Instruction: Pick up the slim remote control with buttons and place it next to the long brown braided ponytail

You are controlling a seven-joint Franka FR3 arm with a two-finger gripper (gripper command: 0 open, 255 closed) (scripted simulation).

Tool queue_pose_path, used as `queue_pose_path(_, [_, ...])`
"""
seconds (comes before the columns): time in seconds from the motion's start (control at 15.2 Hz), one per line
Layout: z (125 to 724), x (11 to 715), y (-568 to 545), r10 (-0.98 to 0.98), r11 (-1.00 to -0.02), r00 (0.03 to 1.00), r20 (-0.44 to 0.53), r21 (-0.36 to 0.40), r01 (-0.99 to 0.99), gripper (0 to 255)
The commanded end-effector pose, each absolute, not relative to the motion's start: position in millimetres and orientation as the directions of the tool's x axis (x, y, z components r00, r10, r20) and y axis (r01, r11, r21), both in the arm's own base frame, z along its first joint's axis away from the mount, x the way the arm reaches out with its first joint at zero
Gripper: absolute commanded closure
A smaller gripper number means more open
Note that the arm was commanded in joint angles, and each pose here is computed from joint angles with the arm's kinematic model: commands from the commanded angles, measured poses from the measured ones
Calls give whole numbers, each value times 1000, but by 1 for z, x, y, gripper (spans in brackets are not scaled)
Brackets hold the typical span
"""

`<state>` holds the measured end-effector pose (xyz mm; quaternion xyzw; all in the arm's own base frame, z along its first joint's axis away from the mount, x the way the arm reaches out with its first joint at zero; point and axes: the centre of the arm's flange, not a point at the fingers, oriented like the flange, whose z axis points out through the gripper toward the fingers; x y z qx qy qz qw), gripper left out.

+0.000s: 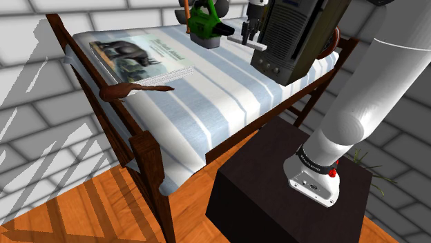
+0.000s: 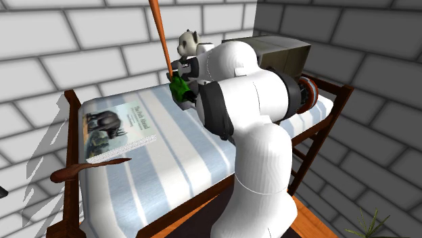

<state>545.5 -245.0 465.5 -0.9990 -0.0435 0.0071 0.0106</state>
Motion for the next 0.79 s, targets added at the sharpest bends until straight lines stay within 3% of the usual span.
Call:
queue_pose_path(0.0, [478, 545, -247, 86, -996, 996, -9, -18, 86, 255])
queue_pose_path(0.73, [520, 536, -208, 86, -996, 996, -9, -18, 86, 255])
